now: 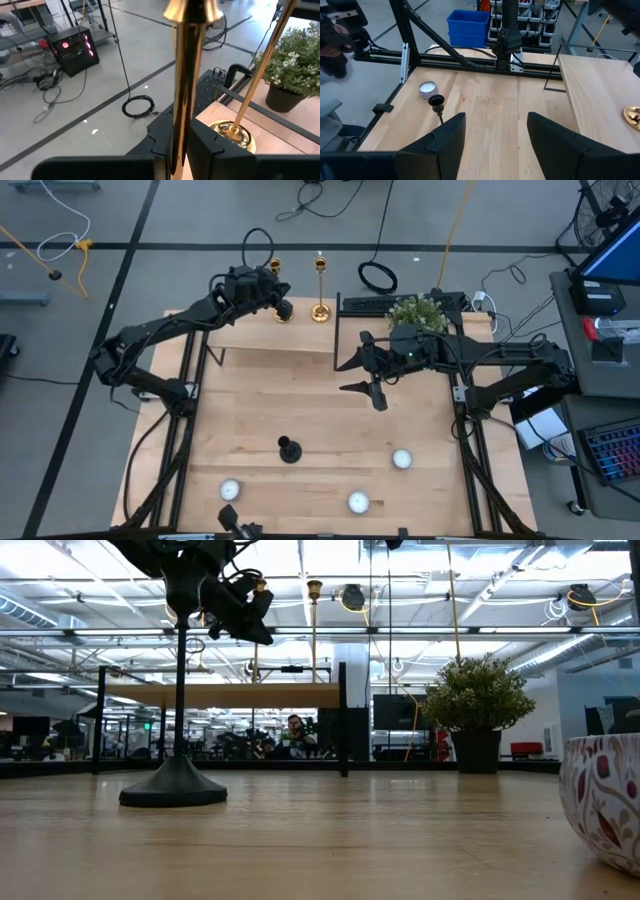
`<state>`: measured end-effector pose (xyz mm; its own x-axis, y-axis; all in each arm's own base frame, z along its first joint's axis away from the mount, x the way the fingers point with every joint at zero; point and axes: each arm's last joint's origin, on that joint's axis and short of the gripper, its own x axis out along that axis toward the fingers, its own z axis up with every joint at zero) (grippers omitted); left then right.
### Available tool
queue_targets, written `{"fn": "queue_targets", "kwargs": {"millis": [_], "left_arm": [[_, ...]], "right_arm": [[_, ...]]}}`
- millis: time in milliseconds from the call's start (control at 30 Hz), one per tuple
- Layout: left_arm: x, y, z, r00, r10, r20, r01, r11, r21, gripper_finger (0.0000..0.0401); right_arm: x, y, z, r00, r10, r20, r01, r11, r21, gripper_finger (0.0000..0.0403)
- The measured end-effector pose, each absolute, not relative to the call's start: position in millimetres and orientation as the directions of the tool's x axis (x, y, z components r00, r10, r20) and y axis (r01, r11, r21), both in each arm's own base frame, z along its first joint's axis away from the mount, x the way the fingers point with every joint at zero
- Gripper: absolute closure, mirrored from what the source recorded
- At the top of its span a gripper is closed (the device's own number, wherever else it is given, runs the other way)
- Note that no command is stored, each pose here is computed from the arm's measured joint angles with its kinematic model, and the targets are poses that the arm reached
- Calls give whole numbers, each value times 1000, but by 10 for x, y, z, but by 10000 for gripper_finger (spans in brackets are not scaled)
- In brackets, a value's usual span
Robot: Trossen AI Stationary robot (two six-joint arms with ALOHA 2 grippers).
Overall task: Pick & Place candle stick holders
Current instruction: Adjust the gold candle holder on the shelf
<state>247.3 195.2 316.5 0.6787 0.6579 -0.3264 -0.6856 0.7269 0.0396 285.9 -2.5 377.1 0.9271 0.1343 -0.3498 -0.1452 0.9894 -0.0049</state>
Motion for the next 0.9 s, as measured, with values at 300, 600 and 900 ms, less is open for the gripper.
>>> {"fn": "queue_targets", "kwargs": {"millis": [300,600,900], "left_arm": [[2472,1951,3166,679,658,-326,-662,741,117,349],[2472,1951,3166,679,658,-326,-657,742,129,239],[2405,1776,3234,662,653,-369,-645,747,163,177]], "right_arm": [[2859,-25,3771,927,134,-350,-145,989,-5,193],[2859,-25,3771,927,134,-350,-145,989,-5,193],[2859,-25,3771,927,134,-350,-145,989,-5,193]]}}
